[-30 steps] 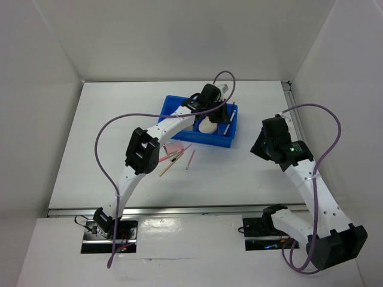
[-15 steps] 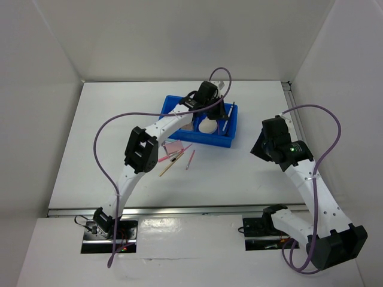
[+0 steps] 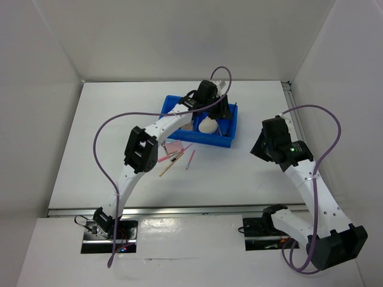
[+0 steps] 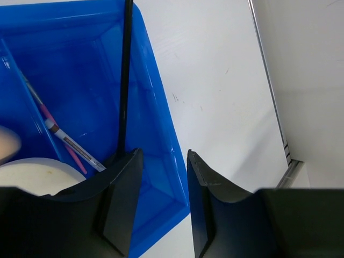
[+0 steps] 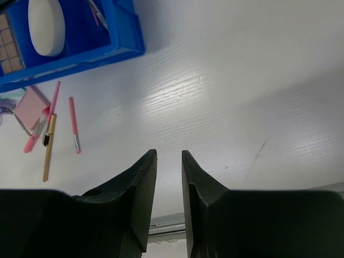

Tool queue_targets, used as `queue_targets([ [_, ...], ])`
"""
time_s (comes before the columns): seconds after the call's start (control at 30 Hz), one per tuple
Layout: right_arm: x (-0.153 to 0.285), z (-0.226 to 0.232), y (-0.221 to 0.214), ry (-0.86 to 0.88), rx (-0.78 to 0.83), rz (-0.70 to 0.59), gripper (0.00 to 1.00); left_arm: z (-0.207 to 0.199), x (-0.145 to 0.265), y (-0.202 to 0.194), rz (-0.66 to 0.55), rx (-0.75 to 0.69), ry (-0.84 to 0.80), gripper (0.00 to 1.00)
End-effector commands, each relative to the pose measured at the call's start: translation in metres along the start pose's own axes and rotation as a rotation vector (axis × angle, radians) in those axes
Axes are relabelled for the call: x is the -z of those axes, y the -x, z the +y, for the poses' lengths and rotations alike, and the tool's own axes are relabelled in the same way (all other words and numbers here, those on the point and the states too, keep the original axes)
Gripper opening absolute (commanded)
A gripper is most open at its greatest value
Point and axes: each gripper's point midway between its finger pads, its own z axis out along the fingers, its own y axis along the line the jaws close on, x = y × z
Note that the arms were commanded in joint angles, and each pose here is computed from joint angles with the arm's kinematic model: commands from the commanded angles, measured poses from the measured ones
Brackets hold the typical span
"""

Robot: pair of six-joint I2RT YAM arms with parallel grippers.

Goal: Organize the makeup

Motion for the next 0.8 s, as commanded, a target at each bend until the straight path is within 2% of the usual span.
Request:
queue_targets([
  [0.0,0.011,0.008,0.01,0.039,-0.018,-0.028,0.33,-0.036,0.034,0.039,-0.081,-0.052,-0.091,0.51],
  [0.07,0.012,0.009,0.009,0.05,-0.009,-0.019,0.33,-0.049,0.061,0.054,-0.109,-0.081,-0.107,0.51],
  [0.13,0.011,0.022,0.008,0.117,0.002,-0.012,0.33,-0.045,0.078,0.049,-0.075,-0.084,-0.111,0.48],
  [0.17,0.009,0.026,0.006,0.143,0.012,-0.005,0.35,-0.049,0.112,0.069,-0.115,-0.084,-0.132,0.47],
  [0.2,0.009,0.038,0.007,0.201,0.011,-0.003,0.36,-0.035,0.119,0.058,-0.072,-0.057,-0.131,0.47],
  [0.33,0.002,0.068,-0.01,0.297,0.051,0.047,0.36,0.008,0.189,0.066,-0.123,-0.072,0.005,0.47],
  [0.37,0.004,0.082,-0.029,0.315,0.105,0.08,0.36,0.017,0.203,0.066,-0.134,-0.074,0.05,0.47],
  [0.4,-0.003,0.088,-0.029,0.267,0.133,0.054,0.36,0.032,0.226,0.06,-0.149,-0.061,0.135,0.47],
  [0.47,0.002,0.114,-0.054,0.282,0.198,0.076,0.38,0.044,0.246,0.051,-0.155,-0.063,0.205,0.47],
  [0.53,-0.01,0.131,-0.072,0.257,0.239,0.109,0.39,0.063,0.258,0.026,-0.118,-0.041,0.276,0.47],
  [0.57,-0.015,0.137,-0.083,0.259,0.254,0.128,0.39,0.056,0.276,0.024,-0.151,-0.052,0.285,0.46],
  [0.63,-0.026,0.158,-0.112,0.281,0.284,0.188,0.39,0.082,0.287,-0.004,-0.129,0.015,0.359,0.44],
  [0.77,-0.045,0.189,-0.147,0.331,0.3,0.249,0.39,0.103,0.33,-0.023,-0.208,0.112,0.457,0.44],
])
